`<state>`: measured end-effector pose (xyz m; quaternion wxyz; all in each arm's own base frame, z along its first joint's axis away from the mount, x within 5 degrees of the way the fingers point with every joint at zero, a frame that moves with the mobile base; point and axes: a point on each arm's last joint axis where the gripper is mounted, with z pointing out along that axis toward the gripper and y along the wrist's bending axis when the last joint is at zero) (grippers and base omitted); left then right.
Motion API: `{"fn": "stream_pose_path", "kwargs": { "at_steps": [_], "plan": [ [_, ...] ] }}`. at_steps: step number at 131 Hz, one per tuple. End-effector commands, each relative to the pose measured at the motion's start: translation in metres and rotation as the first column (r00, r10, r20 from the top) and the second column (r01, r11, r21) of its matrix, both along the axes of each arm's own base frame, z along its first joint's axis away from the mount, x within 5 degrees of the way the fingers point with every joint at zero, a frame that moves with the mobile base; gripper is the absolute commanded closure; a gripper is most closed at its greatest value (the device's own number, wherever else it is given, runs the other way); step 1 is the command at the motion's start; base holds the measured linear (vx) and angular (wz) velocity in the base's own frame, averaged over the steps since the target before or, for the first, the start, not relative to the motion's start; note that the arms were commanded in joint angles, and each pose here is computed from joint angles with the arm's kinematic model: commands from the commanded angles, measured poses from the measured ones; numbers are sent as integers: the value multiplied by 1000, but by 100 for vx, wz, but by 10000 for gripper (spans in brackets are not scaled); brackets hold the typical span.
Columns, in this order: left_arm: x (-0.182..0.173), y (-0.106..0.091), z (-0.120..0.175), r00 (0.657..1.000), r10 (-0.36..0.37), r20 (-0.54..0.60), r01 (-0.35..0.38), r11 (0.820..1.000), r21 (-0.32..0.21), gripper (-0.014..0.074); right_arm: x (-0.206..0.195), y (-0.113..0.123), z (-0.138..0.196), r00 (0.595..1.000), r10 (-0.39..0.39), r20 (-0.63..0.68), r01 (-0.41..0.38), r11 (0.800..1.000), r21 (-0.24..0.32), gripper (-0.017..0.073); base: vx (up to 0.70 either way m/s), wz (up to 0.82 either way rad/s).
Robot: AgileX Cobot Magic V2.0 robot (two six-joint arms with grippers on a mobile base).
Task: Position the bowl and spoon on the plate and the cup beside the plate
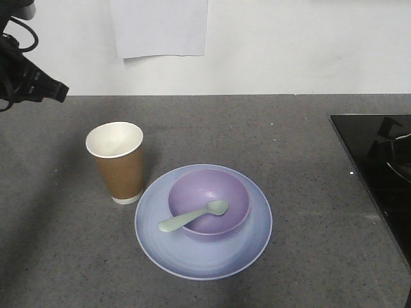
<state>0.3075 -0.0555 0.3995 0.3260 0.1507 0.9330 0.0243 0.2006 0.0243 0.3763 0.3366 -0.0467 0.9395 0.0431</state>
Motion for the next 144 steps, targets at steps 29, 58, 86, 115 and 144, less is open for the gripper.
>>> {"fn": "stream_pose_path", "kwargs": {
  "at_steps": [29,58,86,115,144],
  "plan": [
    [-94,31,29,906,94,413,-72,995,-68,601,0,-1,14,996,-6,92,5,1000,5,566,0,0],
    [-156,50,-11,822,229,522,-133,968,-214,601,0,-1,14,996,-6,92,5,1000,5,566,0,0],
    [-195,57,-69,770,299,564,-150,944,-295,601,0,-1,14,996,-5,91,5,1000,5,566,0,0],
    [-218,58,-121,743,341,576,-150,924,-353,601,0,-1,14,996,-5,91,5,1000,5,566,0,0],
    [-232,57,-153,718,356,598,-131,913,-387,601,0,-1,14,996,-5,91,5,1000,5,566,0,0]
  ]
}}
